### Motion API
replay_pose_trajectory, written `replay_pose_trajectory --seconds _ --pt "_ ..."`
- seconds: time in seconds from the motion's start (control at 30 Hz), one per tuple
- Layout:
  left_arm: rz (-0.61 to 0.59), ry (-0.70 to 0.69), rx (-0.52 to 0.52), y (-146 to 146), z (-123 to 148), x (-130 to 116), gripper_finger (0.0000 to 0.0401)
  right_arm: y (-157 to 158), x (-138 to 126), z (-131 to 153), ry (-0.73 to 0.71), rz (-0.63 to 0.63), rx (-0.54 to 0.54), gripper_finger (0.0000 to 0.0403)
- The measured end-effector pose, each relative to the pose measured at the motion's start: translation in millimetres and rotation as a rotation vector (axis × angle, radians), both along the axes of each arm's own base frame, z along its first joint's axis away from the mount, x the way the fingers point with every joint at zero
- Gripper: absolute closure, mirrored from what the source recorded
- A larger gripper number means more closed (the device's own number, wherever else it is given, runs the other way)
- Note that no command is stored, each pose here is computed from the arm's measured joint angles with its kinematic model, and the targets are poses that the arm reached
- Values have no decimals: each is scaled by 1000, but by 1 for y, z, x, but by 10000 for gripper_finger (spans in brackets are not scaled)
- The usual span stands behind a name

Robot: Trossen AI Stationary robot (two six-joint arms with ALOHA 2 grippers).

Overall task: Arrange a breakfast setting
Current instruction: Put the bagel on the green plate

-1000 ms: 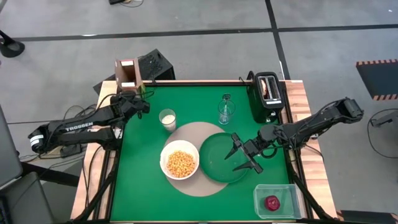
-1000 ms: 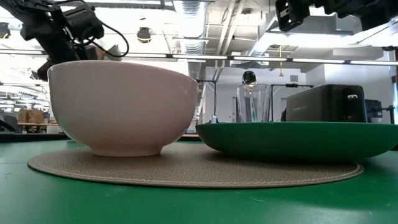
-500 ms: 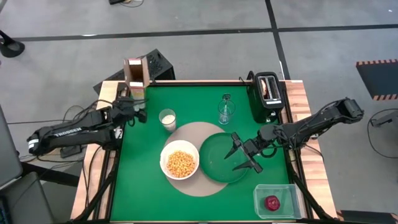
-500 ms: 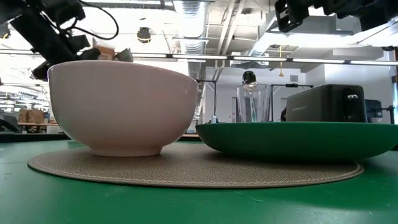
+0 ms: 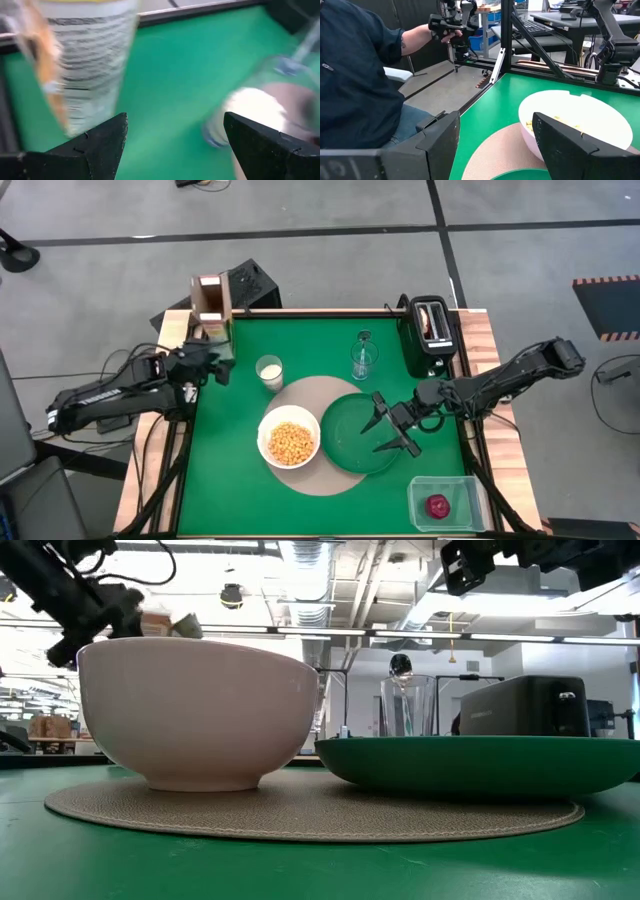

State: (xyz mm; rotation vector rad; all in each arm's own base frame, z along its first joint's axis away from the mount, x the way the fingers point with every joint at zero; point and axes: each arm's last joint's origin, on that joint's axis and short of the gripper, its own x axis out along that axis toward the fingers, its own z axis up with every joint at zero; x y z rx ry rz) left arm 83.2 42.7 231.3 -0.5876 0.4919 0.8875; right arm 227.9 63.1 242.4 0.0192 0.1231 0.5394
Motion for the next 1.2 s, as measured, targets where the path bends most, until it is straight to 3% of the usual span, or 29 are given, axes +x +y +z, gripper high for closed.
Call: replay_pose_trajectory --seconds 0.37,0.73,0.9,1.2 --pt "-347 -262 -11 -10 25 18 85 0 0 -1 33 -6 42 127" --pt "-616 -412 16 -34 39 41 85 0 0 0 56 -43 90 127" --pt "-692 -422 22 -51 39 54 85 3 -1 1 74 -64 94 127" --pt "-788 -439 25 -91 35 75 85 16 2 23 236 -101 40 127"
